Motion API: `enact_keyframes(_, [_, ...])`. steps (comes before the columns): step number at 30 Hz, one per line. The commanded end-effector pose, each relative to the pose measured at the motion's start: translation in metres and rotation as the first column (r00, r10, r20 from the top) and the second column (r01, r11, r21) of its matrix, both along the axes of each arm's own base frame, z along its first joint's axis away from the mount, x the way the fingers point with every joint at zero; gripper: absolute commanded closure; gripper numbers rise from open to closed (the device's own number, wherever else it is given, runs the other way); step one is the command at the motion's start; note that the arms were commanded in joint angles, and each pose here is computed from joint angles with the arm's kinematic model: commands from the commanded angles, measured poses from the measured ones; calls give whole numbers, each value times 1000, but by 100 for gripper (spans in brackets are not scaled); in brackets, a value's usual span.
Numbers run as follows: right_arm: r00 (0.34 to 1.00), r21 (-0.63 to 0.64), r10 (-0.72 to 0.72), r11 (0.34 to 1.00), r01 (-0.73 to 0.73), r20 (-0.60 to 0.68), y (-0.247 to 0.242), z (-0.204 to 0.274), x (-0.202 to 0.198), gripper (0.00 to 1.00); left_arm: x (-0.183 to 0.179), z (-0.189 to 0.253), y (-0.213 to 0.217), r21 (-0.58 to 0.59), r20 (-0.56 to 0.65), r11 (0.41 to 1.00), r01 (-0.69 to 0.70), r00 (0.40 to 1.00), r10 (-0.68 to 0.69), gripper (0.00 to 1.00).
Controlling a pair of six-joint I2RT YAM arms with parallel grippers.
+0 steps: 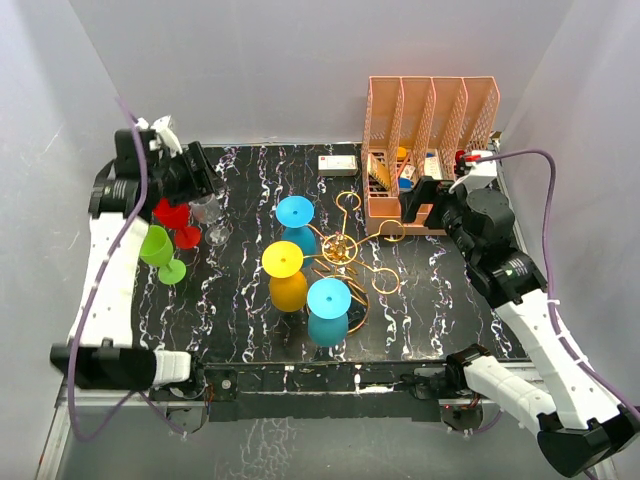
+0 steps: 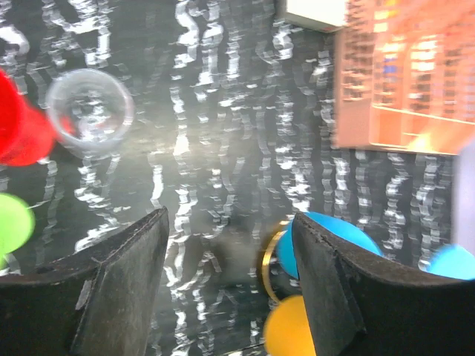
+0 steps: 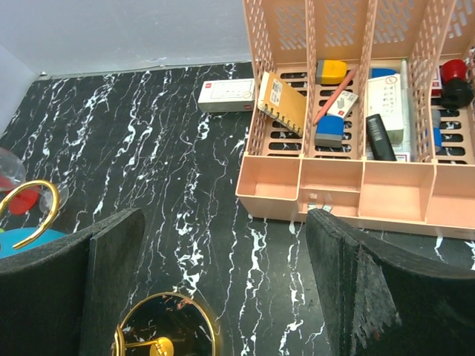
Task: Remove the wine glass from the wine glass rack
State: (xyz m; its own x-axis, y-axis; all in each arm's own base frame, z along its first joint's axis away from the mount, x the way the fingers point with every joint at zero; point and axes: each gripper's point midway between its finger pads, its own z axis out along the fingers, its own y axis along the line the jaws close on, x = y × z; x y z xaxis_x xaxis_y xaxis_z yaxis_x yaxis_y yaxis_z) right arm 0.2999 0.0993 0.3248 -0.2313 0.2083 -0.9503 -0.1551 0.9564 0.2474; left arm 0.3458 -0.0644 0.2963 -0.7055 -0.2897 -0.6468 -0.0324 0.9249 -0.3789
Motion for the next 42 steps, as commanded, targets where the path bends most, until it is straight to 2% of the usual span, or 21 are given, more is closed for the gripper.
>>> enact_keyframes(1, [997, 71, 42, 996, -47, 72, 11, 32, 0, 2, -34, 41, -48, -255, 180, 953, 164, 976, -120, 31])
enact_keyframes(6, [989, 120, 89, 987, -103, 114, 20, 59, -7, 2, -61, 66, -83, -445, 273, 834, 326, 936, -221, 27])
enact_keyframes(9, [978, 156, 153, 972, -175, 143, 31, 79, -14, 2, -75, 75, -97, -506, 308, 769, 391, 914, -263, 26])
enact_keyframes(12, [949, 173, 262, 941, -291, 173, 49, 97, -27, 1, -83, 69, -99, -503, 309, 768, 395, 913, -268, 25])
enact_keyframes(15, [887, 135, 417, 884, -447, 200, 69, 109, -46, 2, -87, 57, -96, -490, 290, 785, 380, 920, -264, 25])
enact_keyframes(18, [763, 14, 608, 780, -626, 219, 89, 111, -74, 2, -88, 46, -93, -474, 270, 801, 367, 926, -264, 25])
enact_keyframes(19, [705, -34, 675, 727, -686, 218, 95, 109, -87, 2, -88, 43, -92, -466, 262, 809, 358, 929, -261, 25])
enact_keyframes(20, [684, -79, 695, 712, -698, 221, 96, 107, -93, 2, -87, 41, -91, -459, 257, 814, 355, 930, -261, 25])
enact_keyframes(23, [552, -275, 796, 604, -748, 246, 104, 100, -122, 2, -86, 37, -90, -445, 252, 821, 357, 930, -267, 25])
enact_keyframes(25, [444, -417, 858, 514, -750, 260, 105, 91, -142, 2, -85, 36, -90, -440, 250, 824, 357, 930, -270, 25])
enact_keyframes(28, [212, -648, 955, 297, -701, 208, 108, 65, -178, 2, -84, 33, -90, -432, 248, 825, 363, 928, -278, 25])
enact_keyframes(33, [-42, -821, 991, 82, -565, 127, 113, 43, -212, 1, -83, 28, -88, -412, 232, 838, 358, 931, -283, 25])
enact_keyframes(38, [-195, -877, 975, 1, -481, 108, 126, 38, -230, 2, -81, 22, -87, -407, 218, 844, 350, 934, -282, 25])
enact_keyframes(42, [-240, -917, 969, -46, -395, 55, 139, 37, -229, 8, -78, 19, -85, -398, 211, 852, 339, 938, -275, 25])
